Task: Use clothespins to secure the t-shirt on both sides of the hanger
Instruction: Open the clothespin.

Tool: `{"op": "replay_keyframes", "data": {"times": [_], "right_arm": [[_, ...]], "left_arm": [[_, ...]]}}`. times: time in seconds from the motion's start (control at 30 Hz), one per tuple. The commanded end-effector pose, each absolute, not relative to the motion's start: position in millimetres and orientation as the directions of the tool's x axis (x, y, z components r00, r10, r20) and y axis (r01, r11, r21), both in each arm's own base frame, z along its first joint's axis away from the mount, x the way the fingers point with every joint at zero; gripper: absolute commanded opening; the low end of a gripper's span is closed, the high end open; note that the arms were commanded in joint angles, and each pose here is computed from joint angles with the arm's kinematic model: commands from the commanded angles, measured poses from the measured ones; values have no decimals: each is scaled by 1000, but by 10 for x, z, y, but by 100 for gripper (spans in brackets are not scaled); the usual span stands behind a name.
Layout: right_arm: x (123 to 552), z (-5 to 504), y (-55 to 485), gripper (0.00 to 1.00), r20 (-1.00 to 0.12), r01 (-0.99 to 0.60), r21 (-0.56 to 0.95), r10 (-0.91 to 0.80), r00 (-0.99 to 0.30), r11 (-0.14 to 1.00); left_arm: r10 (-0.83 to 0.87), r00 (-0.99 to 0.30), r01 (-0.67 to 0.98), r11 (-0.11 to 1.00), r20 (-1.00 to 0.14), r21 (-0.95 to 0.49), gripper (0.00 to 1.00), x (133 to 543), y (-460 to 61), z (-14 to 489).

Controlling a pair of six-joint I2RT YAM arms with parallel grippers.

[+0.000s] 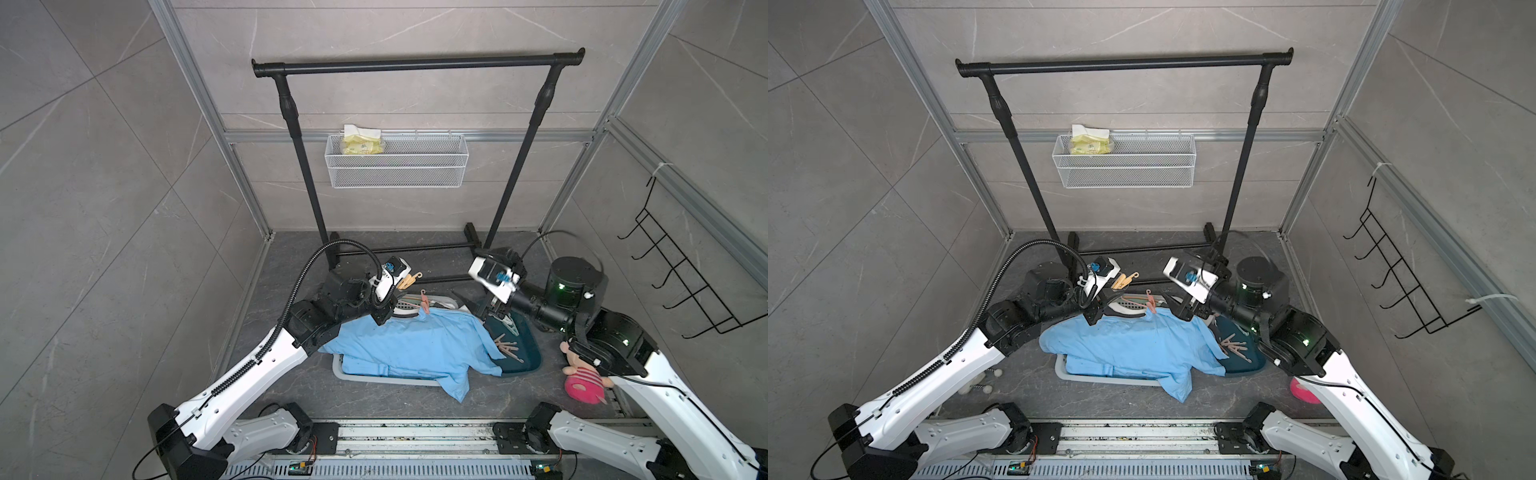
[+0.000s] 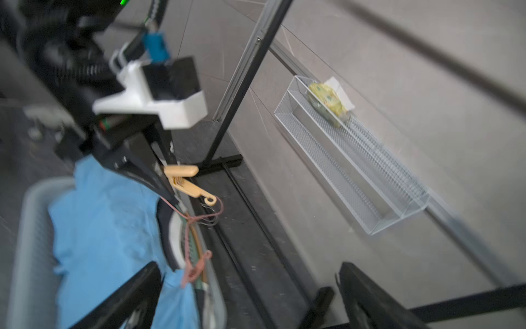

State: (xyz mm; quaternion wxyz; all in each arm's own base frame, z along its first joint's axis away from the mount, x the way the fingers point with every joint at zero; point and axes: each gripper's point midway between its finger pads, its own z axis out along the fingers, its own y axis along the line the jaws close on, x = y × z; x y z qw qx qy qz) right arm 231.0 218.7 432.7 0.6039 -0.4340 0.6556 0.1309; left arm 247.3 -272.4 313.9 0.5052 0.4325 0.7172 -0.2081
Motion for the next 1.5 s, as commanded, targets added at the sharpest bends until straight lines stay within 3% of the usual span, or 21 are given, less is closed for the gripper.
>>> {"op": "replay_keyframes", "data": {"times": [0.0, 0.1, 0.27, 0.67, 0.87, 1.13, 1.47], "right_arm": [[2378, 3840, 2375, 93, -834, -627, 278, -141, -533, 728], [2320, 3596, 2706, 89, -697, -563, 497, -83, -712, 660], [2370, 3601, 3005, 85, -701, -560, 628, 81, -709, 540], [2544, 3618, 3283, 82, -713, -545, 646, 168, -680, 535], [2648, 3591, 3390, 73, -686, -515, 681, 208, -697, 521], [2696, 3557, 3493, 52, -687, -511, 680, 212, -695, 527], [2791, 3615, 3468, 41, -701, -499, 671, 249, -668, 548]], "left_arm": [[374, 50, 758, 590, -926, 279, 0, 2585, -2644, 3471], [352, 100, 751, 587, -931, 302, 0, 2571, -2652, 3492], [365, 107, 750, 581, -925, 316, 0, 2571, -2649, 3434], [359, 100, 765, 568, -928, 302, 0, 2568, -2696, 3357], [345, 112, 778, 553, -932, 298, 0, 2516, -2706, 3371], [348, 119, 776, 552, -930, 306, 0, 2514, -2700, 3378], [346, 128, 797, 522, -929, 304, 0, 2453, -2727, 3357]]}}
